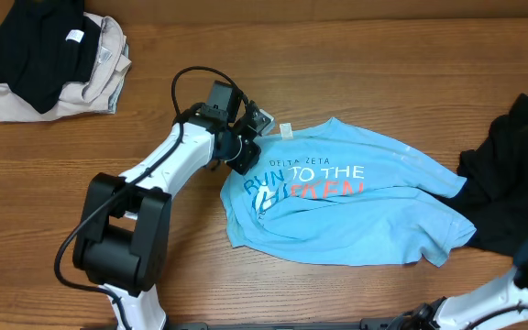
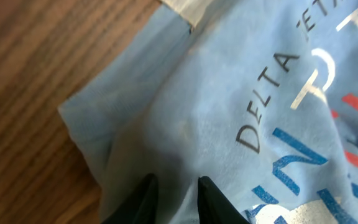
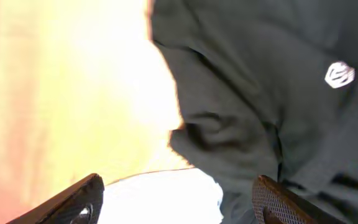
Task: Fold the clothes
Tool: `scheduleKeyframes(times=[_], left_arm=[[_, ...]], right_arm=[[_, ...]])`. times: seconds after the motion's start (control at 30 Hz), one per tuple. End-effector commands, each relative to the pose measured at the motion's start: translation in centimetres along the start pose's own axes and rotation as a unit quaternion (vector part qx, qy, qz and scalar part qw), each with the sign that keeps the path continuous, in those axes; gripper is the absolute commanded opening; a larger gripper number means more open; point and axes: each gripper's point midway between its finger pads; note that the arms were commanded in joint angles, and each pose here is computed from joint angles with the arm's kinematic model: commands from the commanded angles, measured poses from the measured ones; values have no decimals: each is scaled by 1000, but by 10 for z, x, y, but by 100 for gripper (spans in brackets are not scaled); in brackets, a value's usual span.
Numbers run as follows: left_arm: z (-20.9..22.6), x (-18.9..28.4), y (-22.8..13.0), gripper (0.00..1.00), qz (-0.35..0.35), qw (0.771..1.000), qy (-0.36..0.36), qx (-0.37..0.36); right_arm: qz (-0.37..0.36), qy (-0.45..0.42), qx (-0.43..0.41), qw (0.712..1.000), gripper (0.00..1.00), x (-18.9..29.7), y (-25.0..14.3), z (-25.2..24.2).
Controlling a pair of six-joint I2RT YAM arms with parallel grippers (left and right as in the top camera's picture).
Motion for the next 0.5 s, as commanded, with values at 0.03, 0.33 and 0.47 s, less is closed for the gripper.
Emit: scheduleKeyframes(times=[0.03, 0.33, 0.47], left_arm=[[-2, -12, -3, 39, 17, 1000, -3, -7], [28, -13, -11, 19, 43, 996, 78, 25], [42, -14, -19, 15, 58, 989, 118, 64]], right_arm=[[-68, 43, 36, 996, 80, 62, -1, 30], [-61, 63, 94, 992, 80, 85, -36, 55], [-41, 63, 116, 990, 80, 78, -53, 67]])
Point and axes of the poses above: each gripper's point midway between its finger pads, its own x axis back along the fingers, its own z axis along the line the jaws close on, y = z × x, and after that the axes turned 8 degrees about -x, right-handed
